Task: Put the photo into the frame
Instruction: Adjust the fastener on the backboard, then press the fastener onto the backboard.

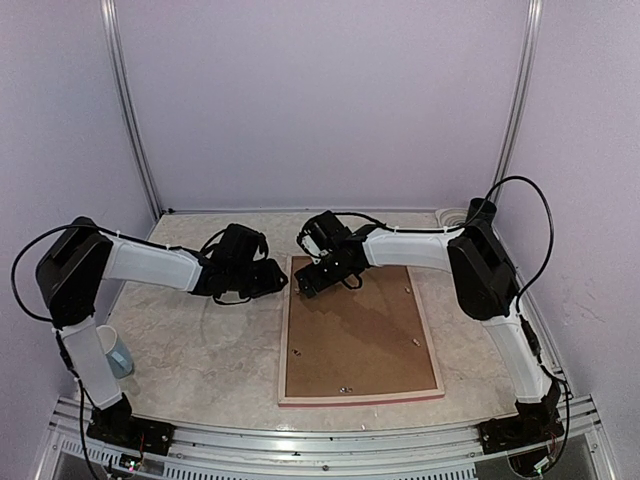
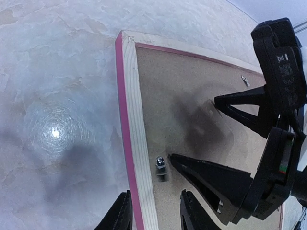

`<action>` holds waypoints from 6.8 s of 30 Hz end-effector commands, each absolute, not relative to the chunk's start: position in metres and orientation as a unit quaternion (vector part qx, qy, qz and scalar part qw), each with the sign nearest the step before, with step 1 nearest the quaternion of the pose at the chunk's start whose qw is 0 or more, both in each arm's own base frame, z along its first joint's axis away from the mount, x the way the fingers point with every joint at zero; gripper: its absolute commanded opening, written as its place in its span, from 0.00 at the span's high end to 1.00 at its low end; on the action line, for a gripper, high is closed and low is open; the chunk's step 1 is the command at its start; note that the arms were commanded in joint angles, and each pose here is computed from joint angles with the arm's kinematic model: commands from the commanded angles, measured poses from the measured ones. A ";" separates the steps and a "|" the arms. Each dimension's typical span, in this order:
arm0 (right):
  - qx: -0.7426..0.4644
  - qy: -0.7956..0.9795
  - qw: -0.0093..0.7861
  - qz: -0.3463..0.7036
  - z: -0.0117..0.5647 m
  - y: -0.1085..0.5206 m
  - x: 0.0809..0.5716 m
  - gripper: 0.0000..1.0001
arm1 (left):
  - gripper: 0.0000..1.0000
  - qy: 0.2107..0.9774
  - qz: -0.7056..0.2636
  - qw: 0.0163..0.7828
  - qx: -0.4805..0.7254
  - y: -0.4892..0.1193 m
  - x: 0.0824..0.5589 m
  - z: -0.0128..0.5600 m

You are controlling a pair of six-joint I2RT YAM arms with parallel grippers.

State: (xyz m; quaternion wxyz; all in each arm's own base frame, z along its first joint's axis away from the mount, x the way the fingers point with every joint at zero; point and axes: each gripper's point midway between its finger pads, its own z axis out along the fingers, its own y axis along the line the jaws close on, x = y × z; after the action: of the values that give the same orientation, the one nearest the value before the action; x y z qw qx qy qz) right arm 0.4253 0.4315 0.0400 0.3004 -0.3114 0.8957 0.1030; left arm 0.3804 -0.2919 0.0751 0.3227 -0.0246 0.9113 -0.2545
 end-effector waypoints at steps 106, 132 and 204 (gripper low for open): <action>-0.119 0.947 0.290 0.065 0.084 0.190 0.361 0.05 | 0.62 0.945 -0.146 0.284 0.070 -0.305 0.406 0.052; -0.092 0.964 0.237 0.084 0.023 0.182 0.348 0.74 | 0.63 0.950 -0.126 0.274 0.083 -0.307 0.401 0.039; -0.117 0.948 0.276 0.106 0.074 0.198 0.368 0.63 | 0.61 0.933 -0.115 0.340 -0.004 -0.268 0.398 0.072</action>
State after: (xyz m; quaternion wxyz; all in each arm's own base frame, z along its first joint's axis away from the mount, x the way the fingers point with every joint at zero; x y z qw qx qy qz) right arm 0.3548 0.1934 0.0409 0.2465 -0.1091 0.9579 0.0983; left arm 0.3929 -0.2739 0.0464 0.3103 0.0167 0.9473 -0.0774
